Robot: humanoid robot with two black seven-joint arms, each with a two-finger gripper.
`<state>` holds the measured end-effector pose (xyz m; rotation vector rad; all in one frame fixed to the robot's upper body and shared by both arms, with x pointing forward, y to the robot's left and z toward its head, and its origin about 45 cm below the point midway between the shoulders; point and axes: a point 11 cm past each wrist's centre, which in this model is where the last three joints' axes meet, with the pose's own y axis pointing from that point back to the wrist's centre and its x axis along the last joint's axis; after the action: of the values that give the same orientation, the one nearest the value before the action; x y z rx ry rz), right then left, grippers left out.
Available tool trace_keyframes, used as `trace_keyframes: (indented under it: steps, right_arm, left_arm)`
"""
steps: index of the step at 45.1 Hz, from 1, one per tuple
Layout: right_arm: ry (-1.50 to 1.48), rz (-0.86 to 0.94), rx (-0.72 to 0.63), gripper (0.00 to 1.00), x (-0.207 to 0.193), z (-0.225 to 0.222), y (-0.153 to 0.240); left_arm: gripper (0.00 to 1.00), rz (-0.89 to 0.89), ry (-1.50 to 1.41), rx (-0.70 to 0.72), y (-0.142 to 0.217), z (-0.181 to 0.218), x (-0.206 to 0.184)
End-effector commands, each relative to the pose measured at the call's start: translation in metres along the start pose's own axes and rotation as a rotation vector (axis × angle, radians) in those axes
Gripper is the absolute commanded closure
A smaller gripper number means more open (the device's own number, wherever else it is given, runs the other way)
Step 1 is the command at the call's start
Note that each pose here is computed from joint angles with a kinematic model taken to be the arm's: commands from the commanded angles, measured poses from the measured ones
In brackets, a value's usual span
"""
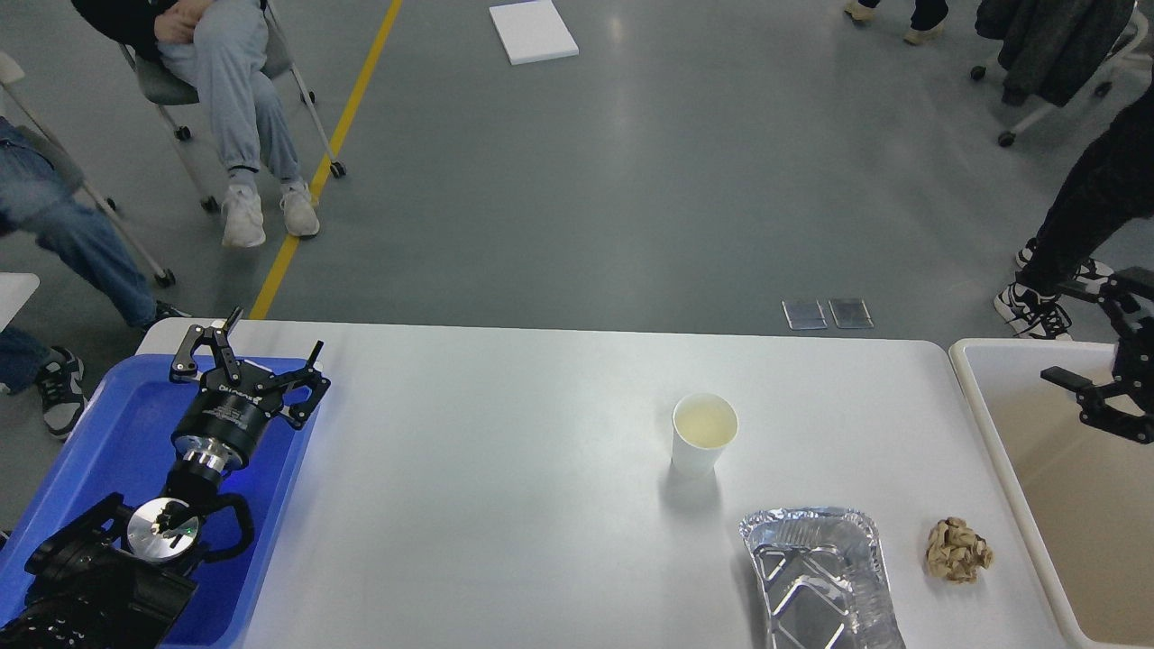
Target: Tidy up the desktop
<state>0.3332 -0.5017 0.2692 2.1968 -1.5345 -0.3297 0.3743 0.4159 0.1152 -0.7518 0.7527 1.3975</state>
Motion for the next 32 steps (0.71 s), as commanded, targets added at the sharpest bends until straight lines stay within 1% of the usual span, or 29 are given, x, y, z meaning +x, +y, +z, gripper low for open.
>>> trace_keyframes:
  steps: [1,7,13,16,20,26,29,32]
  right_arm:
    - [0.021,-0.203,-0.143,0.00,-0.009,0.002,0.042]
    - [0.068,-0.202,-0.166,0.00,-0.006,-0.013,0.046]
    - [0.111,-0.211,-0.223,0.00,-0.007,-0.016,0.046]
    - [0.175,-0.235,-0.275,0.00,-0.011,-0.024,0.040]
    - [0.309,-0.272,-0.417,0.00,-0.016,-0.032,0.032]
    - [0.576,-0.260,-0.640,0.00,-0.022,-0.085,0.025]
    - [0.676,-0.248,-0.657,0.00,-0.032,-0.119,0.016]
    - [0.724,-0.228,-0.646,0.00,-0.035,-0.140,0.018]
  left_arm:
    - [0.00,0.000,0.000,0.000,0.000,0.000,0.000]
    - [0.00,0.000,0.000,0.000,0.000,0.000,0.000]
    - [0.00,0.000,0.000,0.000,0.000,0.000,0.000]
    - [0.00,-0.001,0.001,0.000,0.000,0.000,0.000]
    - [0.00,0.000,0.000,0.000,0.000,0.000,0.000]
    - [0.00,-0.001,0.001,0.000,0.000,0.000,0.000]
    - [0.00,0.000,0.000,0.000,0.000,0.000,0.000]
    - [0.00,0.002,0.000,0.000,0.001,0.000,0.001]
